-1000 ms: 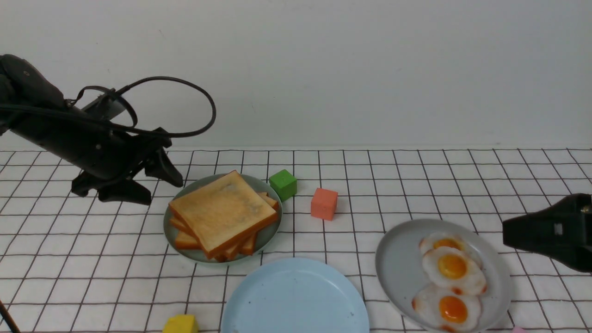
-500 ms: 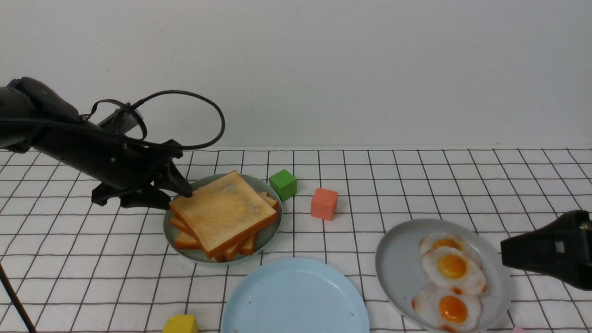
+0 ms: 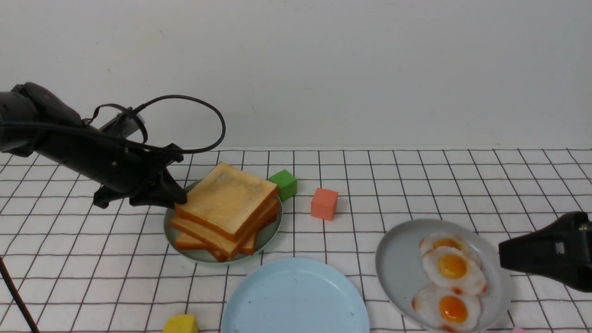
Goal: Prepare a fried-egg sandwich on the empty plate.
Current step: Use the left arm to grab a slice of bread, then use the left arm to put a slice of bread into the empty plate in the middle, then use the right arm to grab a fried egg
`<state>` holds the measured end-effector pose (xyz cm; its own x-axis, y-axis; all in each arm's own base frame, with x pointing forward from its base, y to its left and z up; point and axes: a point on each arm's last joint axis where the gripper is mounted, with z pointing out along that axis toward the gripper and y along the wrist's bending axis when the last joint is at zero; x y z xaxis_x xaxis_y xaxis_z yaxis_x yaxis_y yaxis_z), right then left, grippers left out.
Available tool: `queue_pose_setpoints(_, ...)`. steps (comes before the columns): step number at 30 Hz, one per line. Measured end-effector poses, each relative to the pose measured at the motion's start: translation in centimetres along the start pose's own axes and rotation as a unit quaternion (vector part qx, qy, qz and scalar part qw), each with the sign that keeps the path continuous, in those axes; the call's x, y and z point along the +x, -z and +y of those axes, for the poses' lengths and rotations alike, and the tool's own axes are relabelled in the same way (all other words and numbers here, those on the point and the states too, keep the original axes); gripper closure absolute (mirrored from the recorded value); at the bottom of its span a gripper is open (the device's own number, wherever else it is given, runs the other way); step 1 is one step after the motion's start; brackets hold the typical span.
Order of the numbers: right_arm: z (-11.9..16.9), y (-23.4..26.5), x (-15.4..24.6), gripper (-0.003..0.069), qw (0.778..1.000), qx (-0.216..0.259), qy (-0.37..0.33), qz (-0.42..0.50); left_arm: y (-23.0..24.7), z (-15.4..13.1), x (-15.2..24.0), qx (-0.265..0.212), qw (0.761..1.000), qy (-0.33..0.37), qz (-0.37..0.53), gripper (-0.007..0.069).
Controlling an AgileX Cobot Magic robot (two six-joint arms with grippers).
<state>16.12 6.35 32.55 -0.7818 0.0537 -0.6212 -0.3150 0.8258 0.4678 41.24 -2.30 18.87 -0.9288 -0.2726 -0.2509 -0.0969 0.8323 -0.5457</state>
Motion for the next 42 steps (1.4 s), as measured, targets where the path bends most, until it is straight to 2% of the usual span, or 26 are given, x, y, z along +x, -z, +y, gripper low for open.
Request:
queue_pose_setpoints(2,0.0,0.0,0.0,0.0364,1.000,0.000,0.000,0.001,0.7,-0.5,0.1,0.003,1.000,-0.014,0.001,0.0632)
queue_pose_setpoints(9,0.1,0.0,0.1,0.0364,1.000,-0.003,-0.001,0.006,5.1,-4.0,1.3,0.038,0.997,-0.071,-0.008,0.0636)
queue_pose_setpoints(11,0.1,0.0,0.2,0.0364,1.000,-0.005,-0.001,0.009,5.9,-6.5,3.6,0.070,0.992,-0.108,-0.004,0.0636)
queue_pose_setpoints(15,0.1,0.0,0.2,0.0364,1.000,-0.005,-0.001,0.010,4.3,-8.4,8.0,0.095,0.986,-0.135,0.035,0.0636)
queue_pose_setpoints(20,0.1,0.0,0.2,0.0364,1.000,-0.005,-0.001,0.012,0.6,-7.6,12.9,0.060,0.986,-0.140,0.067,0.0636)
queue_pose_setpoints(27,0.1,0.0,0.2,0.0364,1.000,-0.005,-0.001,0.011,-1.4,-7.7,15.3,0.034,0.987,-0.144,0.058,0.0610)
queue_pose_setpoints(31,-0.1,0.0,0.0,0.0357,1.000,0.007,-0.006,0.001,-1.9,-8.0,15.6,0.030,0.989,-0.134,0.056,0.0533)
queue_pose_setpoints(37,-2.6,-1.1,-1.1,0.0251,0.992,0.108,-0.058,-0.029,-1.8,-7.6,15.8,0.003,0.991,-0.115,0.072,0.0213)
queue_pose_setpoints(38,-2.8,-1.2,-1.2,0.0248,0.991,0.111,-0.062,-0.030,-1.8,-7.6,15.8,0.002,0.990,-0.118,0.074,0.0202)
queue_pose_setpoints(39,-3.8,-2.1,-1.4,0.0216,0.987,0.143,-0.066,-0.020,-1.7,-7.6,16.0,-0.003,0.988,-0.123,0.090,0.0114)
queue_pose_setpoints(42,-5.8,-4.1,-1.5,0.0186,0.979,0.190,-0.072,0.018,-1.1,-8.0,15.9,-0.005,0.983,-0.144,0.115,0.0024)
